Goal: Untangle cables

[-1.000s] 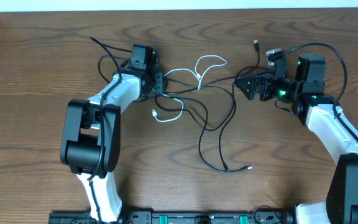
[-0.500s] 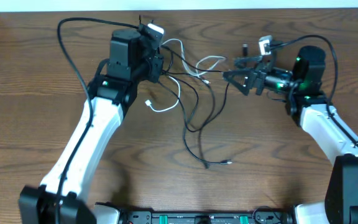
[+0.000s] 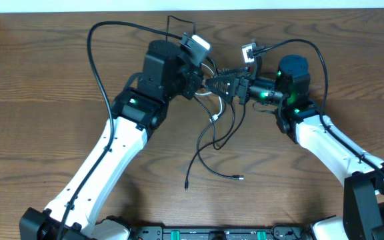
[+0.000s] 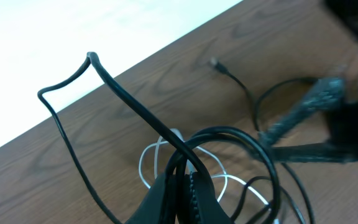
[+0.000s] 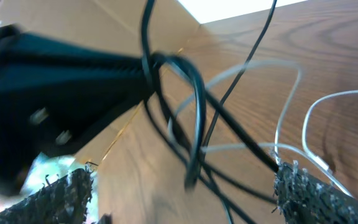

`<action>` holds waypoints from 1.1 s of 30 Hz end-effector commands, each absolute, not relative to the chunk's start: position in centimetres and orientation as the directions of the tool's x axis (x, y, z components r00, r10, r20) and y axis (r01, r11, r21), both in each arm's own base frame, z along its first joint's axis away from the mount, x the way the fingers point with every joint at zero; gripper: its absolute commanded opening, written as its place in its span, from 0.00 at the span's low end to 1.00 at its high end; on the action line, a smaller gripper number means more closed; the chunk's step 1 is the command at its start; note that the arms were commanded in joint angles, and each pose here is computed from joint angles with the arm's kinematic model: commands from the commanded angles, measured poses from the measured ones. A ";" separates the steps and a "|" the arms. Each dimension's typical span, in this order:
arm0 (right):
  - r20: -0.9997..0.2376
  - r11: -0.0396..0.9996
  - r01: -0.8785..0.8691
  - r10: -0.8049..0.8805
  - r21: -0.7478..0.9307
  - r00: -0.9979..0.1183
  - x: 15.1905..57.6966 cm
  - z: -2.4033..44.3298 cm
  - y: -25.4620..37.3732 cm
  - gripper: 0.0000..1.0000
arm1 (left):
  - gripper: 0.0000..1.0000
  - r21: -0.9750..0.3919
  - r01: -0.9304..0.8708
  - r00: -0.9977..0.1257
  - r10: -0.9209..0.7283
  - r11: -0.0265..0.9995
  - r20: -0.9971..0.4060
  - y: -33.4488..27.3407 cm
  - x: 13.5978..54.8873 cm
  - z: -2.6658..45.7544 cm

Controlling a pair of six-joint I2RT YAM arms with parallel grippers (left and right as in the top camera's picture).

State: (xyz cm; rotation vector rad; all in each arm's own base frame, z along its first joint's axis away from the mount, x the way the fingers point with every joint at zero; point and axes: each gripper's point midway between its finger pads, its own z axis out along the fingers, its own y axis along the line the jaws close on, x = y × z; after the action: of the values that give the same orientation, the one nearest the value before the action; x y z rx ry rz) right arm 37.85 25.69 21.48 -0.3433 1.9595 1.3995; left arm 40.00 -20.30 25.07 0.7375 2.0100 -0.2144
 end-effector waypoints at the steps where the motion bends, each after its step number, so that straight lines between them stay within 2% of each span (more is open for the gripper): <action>1: -0.653 0.537 -0.450 0.276 0.714 -0.706 40.5 19.8 24.0 0.91 | 0.07 0.152 0.600 -0.328 0.415 0.785 -0.849 -21.3 39.4 26.4; 3: -0.630 0.625 -0.346 0.313 0.700 -0.710 41.5 17.9 22.6 0.92 | 0.07 0.153 0.600 -0.326 0.414 0.785 -0.850 -21.3 39.4 26.4; 6: -0.608 0.761 -0.147 0.369 0.632 -0.703 42.5 14.6 19.3 0.99 | 0.07 0.154 0.599 -0.318 0.410 0.786 -0.855 -21.2 39.2 26.9; 11: -0.606 0.879 0.101 0.400 0.466 -0.687 42.2 10.7 14.3 0.99 | 0.08 0.156 0.604 -0.269 0.384 0.782 -0.883 -21.4 38.0 29.5; 17: -0.613 0.906 0.237 0.413 0.349 -0.674 41.7 9.1 10.6 0.99 | 0.07 0.186 0.563 -0.180 0.339 0.805 -0.923 -19.9 36.1 34.1; 25: -0.586 0.885 0.323 0.465 0.336 -0.664 41.7 8.4 7.0 0.99 | 0.07 0.248 0.323 -0.095 0.292 0.913 -0.952 -14.1 34.1 40.1; 33: -0.559 0.881 0.292 0.464 0.373 -0.687 41.5 8.3 7.9 0.99 | 0.08 0.267 0.351 -0.189 0.347 0.897 -0.919 -14.5 34.7 36.9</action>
State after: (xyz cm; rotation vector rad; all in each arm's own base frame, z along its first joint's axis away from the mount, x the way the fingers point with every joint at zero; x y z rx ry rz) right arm 41.54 7.62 8.28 0.5502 2.3650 0.3116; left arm 33.85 -14.70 37.96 0.5279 1.7504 -0.0437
